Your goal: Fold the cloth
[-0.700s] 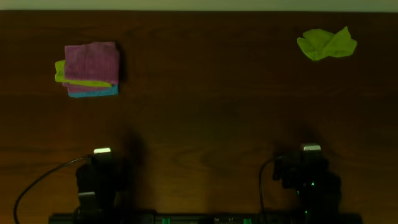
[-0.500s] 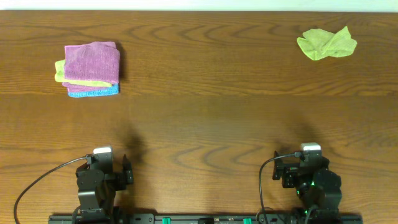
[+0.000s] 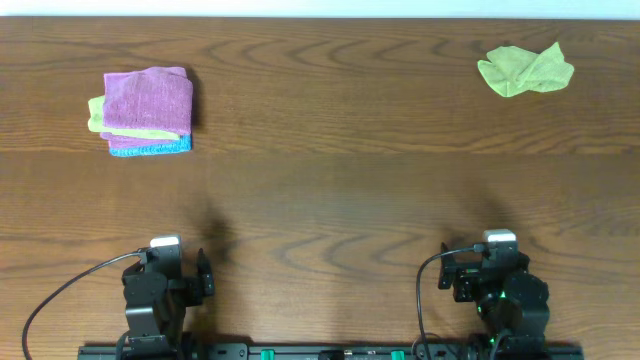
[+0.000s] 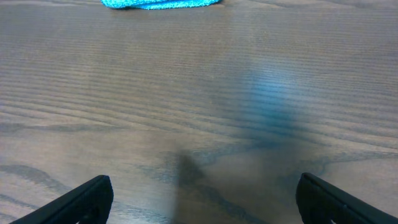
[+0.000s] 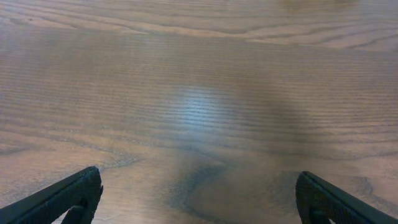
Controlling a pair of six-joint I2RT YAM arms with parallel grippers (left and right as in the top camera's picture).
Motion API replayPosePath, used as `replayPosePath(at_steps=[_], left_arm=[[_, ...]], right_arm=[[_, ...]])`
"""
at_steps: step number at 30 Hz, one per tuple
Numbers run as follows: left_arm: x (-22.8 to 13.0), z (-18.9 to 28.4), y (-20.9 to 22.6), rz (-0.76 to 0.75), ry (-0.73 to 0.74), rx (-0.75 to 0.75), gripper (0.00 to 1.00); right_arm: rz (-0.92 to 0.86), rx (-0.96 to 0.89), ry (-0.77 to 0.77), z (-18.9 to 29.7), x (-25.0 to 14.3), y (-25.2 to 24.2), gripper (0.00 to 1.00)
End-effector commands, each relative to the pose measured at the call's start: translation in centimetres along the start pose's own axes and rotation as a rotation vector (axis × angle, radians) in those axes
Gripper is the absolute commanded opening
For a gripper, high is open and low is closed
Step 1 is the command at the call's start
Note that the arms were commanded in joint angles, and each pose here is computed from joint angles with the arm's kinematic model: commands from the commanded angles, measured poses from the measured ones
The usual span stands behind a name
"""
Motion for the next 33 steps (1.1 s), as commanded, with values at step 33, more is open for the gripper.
replayPosePath(at_steps=[33], left_arm=[[-0.8,-0.4,0.0,-0.012,0.025,0.011,0.95]], right_arm=[[-0.089,-0.043,0.014,1.1,1.9,-0.5,0.99]])
Point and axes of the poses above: each gripper's point midway between its finger pads, its own z axis back along the fingers, its own y axis along the line the jaws close on, x = y × z, the point moved 4 cm from there along z, back along the fingers, and after that the axes turned 6 degrees about -z, right-handed, at the moved point
